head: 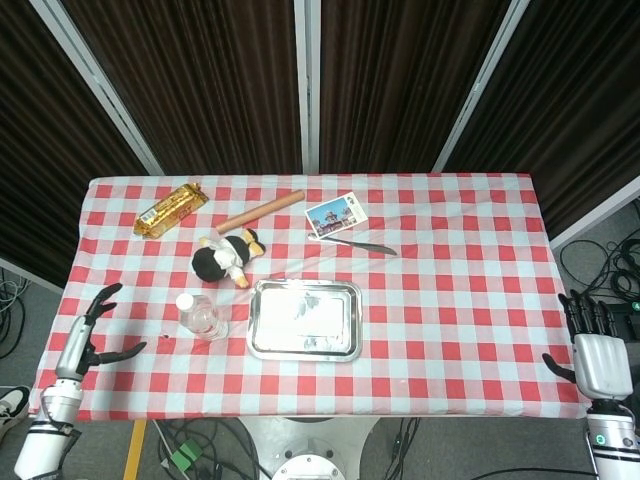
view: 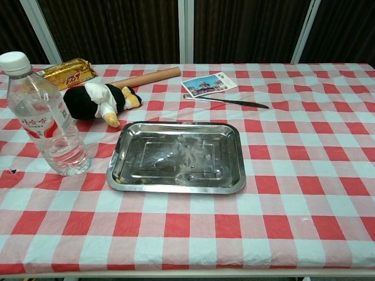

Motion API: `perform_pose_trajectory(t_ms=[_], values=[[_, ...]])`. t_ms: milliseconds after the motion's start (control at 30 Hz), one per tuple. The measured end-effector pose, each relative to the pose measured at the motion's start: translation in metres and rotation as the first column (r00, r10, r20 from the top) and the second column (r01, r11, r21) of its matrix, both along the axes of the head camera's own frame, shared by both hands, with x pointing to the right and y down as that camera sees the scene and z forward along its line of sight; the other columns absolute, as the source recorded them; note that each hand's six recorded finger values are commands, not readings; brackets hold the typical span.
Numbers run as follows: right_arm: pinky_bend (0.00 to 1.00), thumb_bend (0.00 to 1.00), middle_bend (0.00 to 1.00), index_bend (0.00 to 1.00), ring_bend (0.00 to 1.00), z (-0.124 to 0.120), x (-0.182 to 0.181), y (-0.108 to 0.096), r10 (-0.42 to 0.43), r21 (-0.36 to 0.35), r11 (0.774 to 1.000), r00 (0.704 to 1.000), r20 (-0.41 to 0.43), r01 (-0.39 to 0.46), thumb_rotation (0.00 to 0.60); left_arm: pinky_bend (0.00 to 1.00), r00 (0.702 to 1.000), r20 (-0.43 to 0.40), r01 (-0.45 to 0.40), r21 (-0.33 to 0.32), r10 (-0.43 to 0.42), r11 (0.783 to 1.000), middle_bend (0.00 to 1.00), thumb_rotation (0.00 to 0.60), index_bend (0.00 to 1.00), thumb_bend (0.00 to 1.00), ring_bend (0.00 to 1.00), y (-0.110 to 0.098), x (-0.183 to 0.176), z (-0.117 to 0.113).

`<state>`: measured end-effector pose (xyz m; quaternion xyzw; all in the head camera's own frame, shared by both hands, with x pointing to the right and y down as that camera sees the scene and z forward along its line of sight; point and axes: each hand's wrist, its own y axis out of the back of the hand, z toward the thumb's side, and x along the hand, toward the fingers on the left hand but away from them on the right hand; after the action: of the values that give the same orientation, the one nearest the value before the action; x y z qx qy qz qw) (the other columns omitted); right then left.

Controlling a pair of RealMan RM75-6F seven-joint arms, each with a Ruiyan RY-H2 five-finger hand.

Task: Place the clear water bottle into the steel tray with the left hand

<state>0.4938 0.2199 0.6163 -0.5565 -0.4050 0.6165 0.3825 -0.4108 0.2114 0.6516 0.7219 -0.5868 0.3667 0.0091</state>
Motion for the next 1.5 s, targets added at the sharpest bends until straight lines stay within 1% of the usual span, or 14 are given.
perform_pose_trajectory(t_ms=[100,233,367,500,600,833,900,1000,1100,1200,1267,1500], values=[[0.0,0.09,0.01,0.04,0.0,0.0,0.0,0.0,0.001,-0.001,1.0,1.0,-0.001,-0.001,0.6,0.16,0.999,-0.043,-0.011,0.0,0.011,1.0,0.18,0.6,0.16,0.0,0.09,0.0,0.013,0.006],[0.0,0.09,0.01,0.04,0.0,0.001,0.001,-0.001,0.007,-0.004,1.0,1.0,0.0,-0.007,0.6,0.16,0.995,-0.092,-0.023,0.017,0.024,1.0,0.17,0.6,0.16,0.0,0.09,-0.003,0.031,0.011],[0.0,0.09,0.01,0.04,0.0,0.001,0.001,-0.002,0.011,-0.007,1.0,1.0,0.001,-0.011,0.6,0.16,0.992,-0.118,-0.036,0.045,0.041,0.998,0.17,0.6,0.16,0.0,0.09,-0.011,0.046,0.013],[0.0,0.09,0.01,0.04,0.0,0.0,0.001,-0.002,0.014,-0.006,1.0,1.0,0.003,-0.014,0.6,0.16,0.988,-0.144,-0.048,0.057,0.056,0.997,0.17,0.6,0.16,0.0,0.09,-0.019,0.063,0.016],[0.0,0.09,0.01,0.04,0.0,0.0,0.002,-0.002,0.017,-0.006,1.0,1.0,0.004,-0.017,0.6,0.16,0.983,-0.167,-0.064,0.047,0.071,0.997,0.17,0.6,0.16,0.0,0.09,-0.021,0.076,0.02],[0.0,0.09,0.01,0.04,0.0,-0.001,0.003,-0.002,0.019,-0.004,1.0,1.0,0.01,-0.019,0.6,0.17,0.975,-0.2,-0.097,-0.002,0.095,0.995,0.18,0.6,0.16,0.0,0.09,-0.016,0.092,0.033],[0.0,0.09,0.01,0.04,0.0,-0.001,0.005,-0.002,0.022,-0.004,1.0,1.0,0.01,-0.022,0.6,0.2,0.974,-0.207,-0.103,-0.014,0.097,0.995,0.2,0.6,0.17,0.0,0.12,-0.015,0.094,0.036],[0.0,0.09,0.01,0.04,0.0,-0.001,0.006,-0.003,0.026,-0.007,1.0,1.0,0.01,-0.026,0.6,0.28,0.973,-0.212,-0.097,-0.022,0.091,0.995,0.23,0.6,0.2,0.0,0.19,-0.009,0.091,0.036],[0.0,0.09,0.01,0.04,0.0,-0.001,0.007,-0.003,0.028,-0.01,1.0,1.0,0.01,-0.028,0.6,0.3,0.971,-0.225,-0.09,-0.019,0.084,0.996,0.26,0.6,0.23,0.0,0.22,-0.009,0.09,0.036],[0.0,0.09,0.01,0.04,0.0,-0.001,0.007,-0.003,0.03,-0.01,0.999,0.999,0.01,-0.03,0.6,0.32,0.97,-0.231,-0.079,-0.018,0.072,0.997,0.32,0.6,0.28,0.0,0.24,-0.011,0.091,0.038],[0.0,0.09,0.01,0.04,0.0,-0.001,0.008,-0.003,0.033,-0.01,0.999,0.999,0.012,-0.033,0.6,0.33,0.969,-0.238,-0.072,-0.015,0.066,0.997,0.34,0.6,0.3,0.0,0.25,-0.017,0.096,0.04],[0.0,0.09,0.01,0.04,0.0,0.0,0.01,-0.003,0.041,-0.02,0.999,0.999,0.012,-0.041,0.6,0.33,0.965,-0.259,-0.037,-0.04,0.025,0.998,0.35,0.6,0.34,0.02,0.25,-0.03,0.111,0.056]])
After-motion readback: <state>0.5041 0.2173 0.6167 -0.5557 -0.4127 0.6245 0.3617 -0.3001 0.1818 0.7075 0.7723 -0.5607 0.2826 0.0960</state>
